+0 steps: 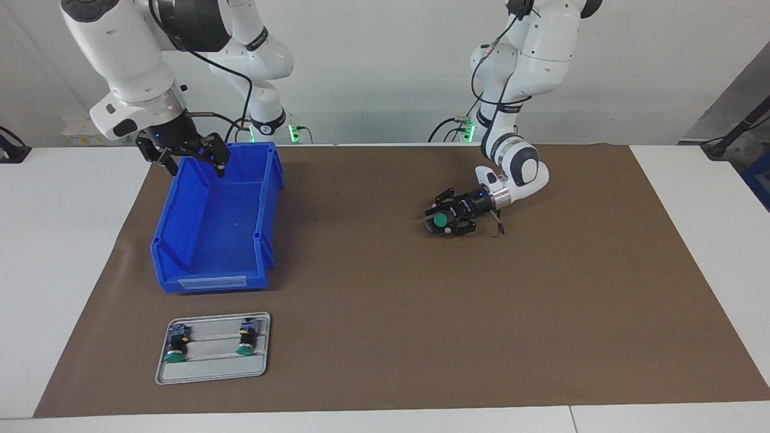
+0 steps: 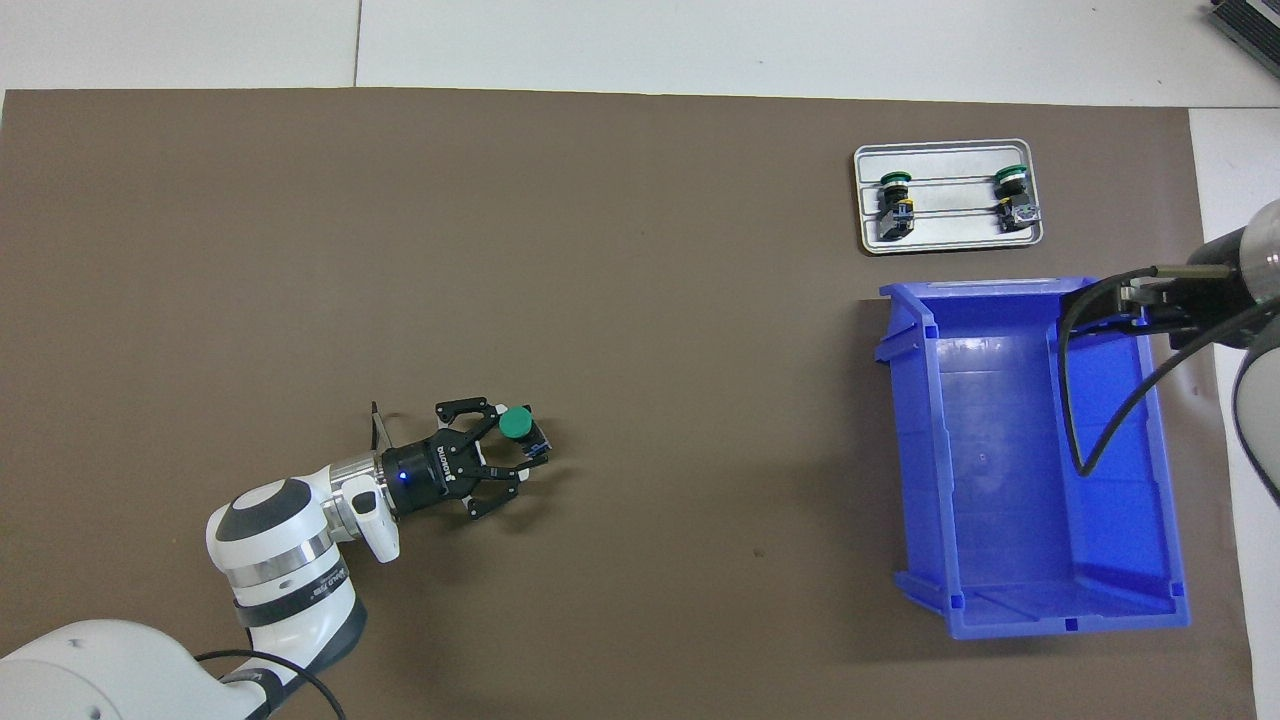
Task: Place and press button with both arms
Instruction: 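Lower the green part onto the table and open the left gripper, then withdraw the open left gripper away from the part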
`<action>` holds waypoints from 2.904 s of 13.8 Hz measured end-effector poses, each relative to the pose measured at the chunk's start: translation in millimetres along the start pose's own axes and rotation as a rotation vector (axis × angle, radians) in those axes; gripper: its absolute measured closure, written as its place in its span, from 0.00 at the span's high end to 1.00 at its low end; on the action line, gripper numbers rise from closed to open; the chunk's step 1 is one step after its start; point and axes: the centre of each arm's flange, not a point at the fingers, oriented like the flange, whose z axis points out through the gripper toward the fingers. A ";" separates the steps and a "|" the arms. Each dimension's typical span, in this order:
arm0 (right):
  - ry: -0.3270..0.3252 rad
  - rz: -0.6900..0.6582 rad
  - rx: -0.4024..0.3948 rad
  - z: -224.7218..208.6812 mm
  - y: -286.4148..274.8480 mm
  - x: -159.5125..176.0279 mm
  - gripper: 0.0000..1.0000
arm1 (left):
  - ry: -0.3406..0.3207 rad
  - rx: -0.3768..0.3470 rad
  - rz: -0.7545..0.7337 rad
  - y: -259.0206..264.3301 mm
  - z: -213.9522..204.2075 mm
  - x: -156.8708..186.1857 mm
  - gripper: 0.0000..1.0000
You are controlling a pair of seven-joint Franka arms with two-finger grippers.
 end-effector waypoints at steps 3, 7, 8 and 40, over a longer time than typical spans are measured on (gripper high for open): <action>0.000 0.000 0.000 0.0 0.0 0.0 1.00 | -0.016 -0.009 -0.005 3.2 4.7 0.1 0.72; 0.000 0.000 0.000 0.0 0.0 0.0 1.00 | -0.044 -0.020 0.002 7.0 11.7 1.3 0.76; 0.000 0.000 0.000 0.0 0.0 0.0 1.00 | -0.048 -0.019 0.001 7.0 11.7 1.1 0.82; 0.000 0.000 0.000 0.0 0.0 0.0 1.00 | -0.352 0.009 -0.356 -145.0 -97.1 204.6 0.99</action>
